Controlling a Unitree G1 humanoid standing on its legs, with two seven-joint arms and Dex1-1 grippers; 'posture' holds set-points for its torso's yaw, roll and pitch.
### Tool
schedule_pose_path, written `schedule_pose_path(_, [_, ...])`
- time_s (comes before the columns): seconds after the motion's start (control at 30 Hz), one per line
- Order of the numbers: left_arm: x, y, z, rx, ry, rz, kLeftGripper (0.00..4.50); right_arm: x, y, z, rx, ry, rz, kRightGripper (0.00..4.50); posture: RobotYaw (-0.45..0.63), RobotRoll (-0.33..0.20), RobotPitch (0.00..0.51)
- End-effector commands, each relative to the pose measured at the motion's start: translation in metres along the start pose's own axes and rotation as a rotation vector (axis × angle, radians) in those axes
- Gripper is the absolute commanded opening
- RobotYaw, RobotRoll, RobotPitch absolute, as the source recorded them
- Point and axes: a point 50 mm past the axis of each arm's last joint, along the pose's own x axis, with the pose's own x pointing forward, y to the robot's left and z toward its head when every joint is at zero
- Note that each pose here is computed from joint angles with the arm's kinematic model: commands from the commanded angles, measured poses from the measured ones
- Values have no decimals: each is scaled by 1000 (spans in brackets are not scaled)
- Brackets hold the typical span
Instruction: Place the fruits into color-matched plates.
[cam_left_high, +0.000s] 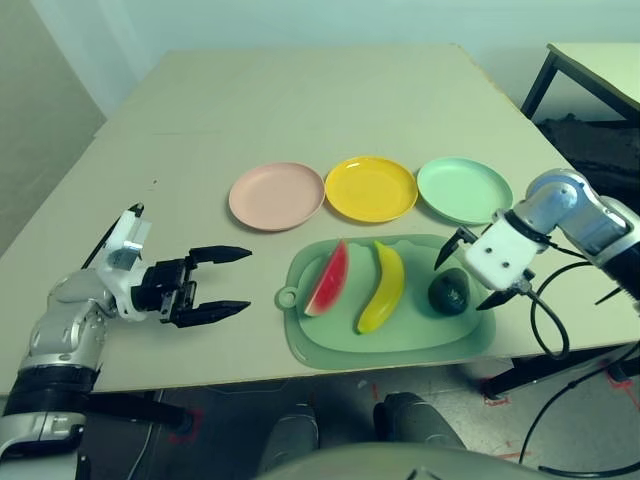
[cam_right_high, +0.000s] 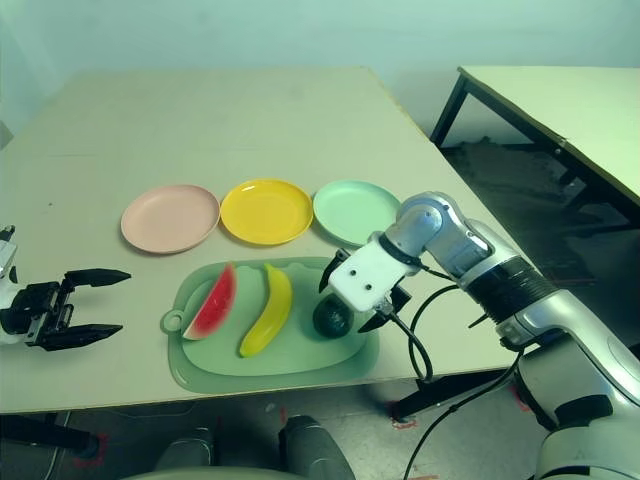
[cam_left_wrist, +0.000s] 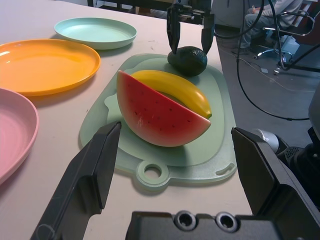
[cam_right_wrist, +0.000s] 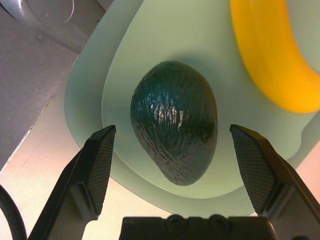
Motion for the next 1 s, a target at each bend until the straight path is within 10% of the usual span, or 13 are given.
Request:
schedule_pose_path(0.03, [-2,1,4,19,12,9,4473,9,3,0,5,-11,33,4500,-111,0,51])
schedule_pose_path(0.2, [-3,1,4,20,20,15,4473,17,6,2,19,-29,46,4500,-113,0,53])
schedule_pose_path(0.4, [-3,2,4,17,20,16,4500,19,2,1,45,-35,33,3112,-114,0,54])
schedule_pose_path(0.67, [-3,3,4,14,19,17,4500,18,2,-2,62,-30,24,3079,-112,0,50])
schedule_pose_path(1.0, [-14,33,12,70,-53,355,4500,-58,-53,-28,199,114,-336,3078,-100,0,39])
